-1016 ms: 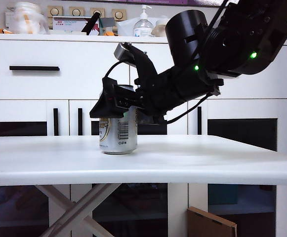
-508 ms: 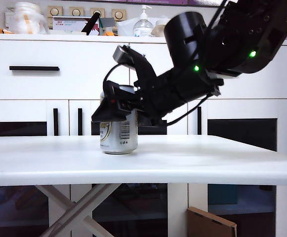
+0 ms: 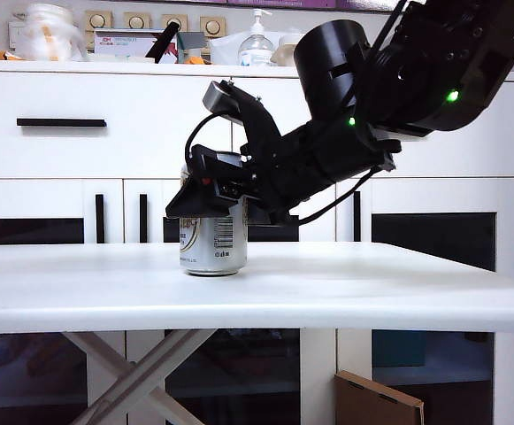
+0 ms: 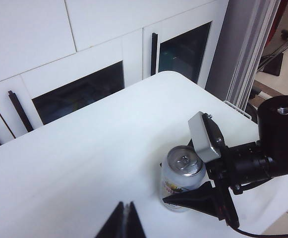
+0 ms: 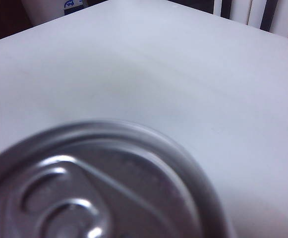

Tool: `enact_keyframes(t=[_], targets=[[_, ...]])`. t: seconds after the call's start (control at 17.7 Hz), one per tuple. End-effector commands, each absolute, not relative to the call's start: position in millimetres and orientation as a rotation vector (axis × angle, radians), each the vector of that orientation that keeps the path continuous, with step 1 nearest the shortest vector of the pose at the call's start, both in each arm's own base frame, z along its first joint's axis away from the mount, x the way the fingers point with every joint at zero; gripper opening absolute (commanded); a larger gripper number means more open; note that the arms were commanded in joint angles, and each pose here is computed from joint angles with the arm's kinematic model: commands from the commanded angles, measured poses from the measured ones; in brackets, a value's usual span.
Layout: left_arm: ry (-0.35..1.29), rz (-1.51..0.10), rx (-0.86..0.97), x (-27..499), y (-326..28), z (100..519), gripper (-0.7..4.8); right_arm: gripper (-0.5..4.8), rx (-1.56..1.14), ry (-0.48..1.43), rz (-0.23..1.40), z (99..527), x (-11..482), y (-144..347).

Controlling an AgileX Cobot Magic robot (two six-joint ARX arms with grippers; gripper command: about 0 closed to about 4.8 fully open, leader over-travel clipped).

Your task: Pick up a can of beer from the white table, open the left drawer, place the beer inside the drawer, and finally close the drawer.

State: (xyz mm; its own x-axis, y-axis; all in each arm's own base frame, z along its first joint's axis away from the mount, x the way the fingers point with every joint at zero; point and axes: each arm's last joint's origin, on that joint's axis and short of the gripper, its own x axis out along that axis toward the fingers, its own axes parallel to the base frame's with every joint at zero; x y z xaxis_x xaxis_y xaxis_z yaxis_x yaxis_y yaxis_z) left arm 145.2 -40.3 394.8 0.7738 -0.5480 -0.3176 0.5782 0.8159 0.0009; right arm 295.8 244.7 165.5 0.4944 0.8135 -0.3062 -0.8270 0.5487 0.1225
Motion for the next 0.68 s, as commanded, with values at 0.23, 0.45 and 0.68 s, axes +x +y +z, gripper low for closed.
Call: enact_keyframes(t=[0.23, 0.45, 0.68], targets=[[0.292, -0.615, 0.103, 144.6, -40.5, 397.9, -0.05, 1.38, -0.017, 0.263, 1.001, 195.2, 290.7, 241.3], [0.284, -0.614, 0.103, 144.8, -40.5, 398.6, -0.05, 1.38, 0.000, 0.154, 0.998, 246.5, 275.1, 228.7], [0.253, -0.593, 0.087, 146.1, -40.3, 402.1, -0.05, 1.38, 0.007, 0.112, 1.000, 288.3, 252.6, 210.9]])
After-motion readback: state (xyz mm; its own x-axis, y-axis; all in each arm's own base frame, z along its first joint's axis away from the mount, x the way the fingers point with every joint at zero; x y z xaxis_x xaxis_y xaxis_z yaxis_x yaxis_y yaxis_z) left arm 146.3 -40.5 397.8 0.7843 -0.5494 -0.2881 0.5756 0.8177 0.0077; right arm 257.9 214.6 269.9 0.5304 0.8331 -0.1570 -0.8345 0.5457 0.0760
